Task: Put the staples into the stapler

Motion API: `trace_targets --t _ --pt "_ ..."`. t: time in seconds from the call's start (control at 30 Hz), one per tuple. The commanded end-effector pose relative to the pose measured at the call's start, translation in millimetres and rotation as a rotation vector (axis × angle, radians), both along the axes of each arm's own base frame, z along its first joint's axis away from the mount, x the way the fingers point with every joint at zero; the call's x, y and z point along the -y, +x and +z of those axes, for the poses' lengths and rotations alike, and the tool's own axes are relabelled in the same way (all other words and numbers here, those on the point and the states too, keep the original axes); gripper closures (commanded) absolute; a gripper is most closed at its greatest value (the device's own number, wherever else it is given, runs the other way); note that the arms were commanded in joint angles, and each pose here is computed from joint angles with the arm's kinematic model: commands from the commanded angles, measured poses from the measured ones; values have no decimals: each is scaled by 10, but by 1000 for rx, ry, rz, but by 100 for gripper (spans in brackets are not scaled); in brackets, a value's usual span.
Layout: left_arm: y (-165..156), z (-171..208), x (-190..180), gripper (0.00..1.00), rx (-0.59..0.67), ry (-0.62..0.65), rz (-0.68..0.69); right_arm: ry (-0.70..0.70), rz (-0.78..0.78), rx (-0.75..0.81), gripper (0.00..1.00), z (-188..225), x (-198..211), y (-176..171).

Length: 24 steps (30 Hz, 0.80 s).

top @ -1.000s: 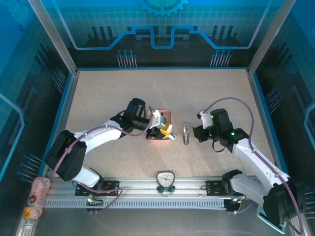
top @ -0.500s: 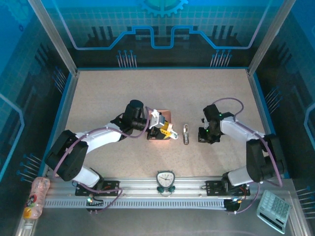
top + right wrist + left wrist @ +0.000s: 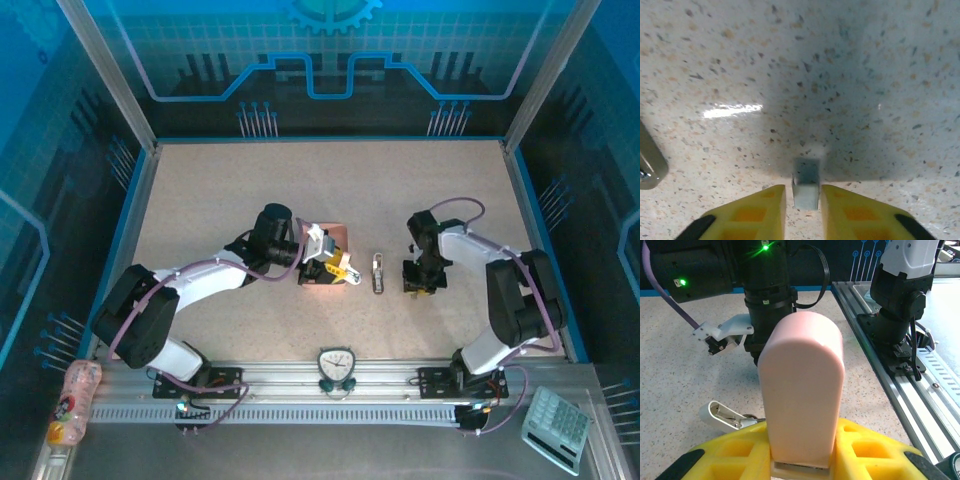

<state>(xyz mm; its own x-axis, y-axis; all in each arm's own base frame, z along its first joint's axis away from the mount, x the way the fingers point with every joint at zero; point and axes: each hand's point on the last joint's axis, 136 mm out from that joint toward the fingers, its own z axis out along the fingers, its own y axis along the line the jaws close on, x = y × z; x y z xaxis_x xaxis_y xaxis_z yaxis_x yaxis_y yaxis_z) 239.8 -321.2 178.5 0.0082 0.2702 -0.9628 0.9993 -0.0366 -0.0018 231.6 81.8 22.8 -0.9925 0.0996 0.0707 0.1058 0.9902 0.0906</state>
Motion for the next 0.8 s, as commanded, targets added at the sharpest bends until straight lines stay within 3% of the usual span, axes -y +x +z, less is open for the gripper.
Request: trace_targets --t 0.0,0.77 --pt "-53 90 -7 71 24 -25 -41 -13 9 -12 70 105 25 33" --pt "-53 95 -16 71 27 -17 -39 -51 28 -116 69 -58 30 -22"
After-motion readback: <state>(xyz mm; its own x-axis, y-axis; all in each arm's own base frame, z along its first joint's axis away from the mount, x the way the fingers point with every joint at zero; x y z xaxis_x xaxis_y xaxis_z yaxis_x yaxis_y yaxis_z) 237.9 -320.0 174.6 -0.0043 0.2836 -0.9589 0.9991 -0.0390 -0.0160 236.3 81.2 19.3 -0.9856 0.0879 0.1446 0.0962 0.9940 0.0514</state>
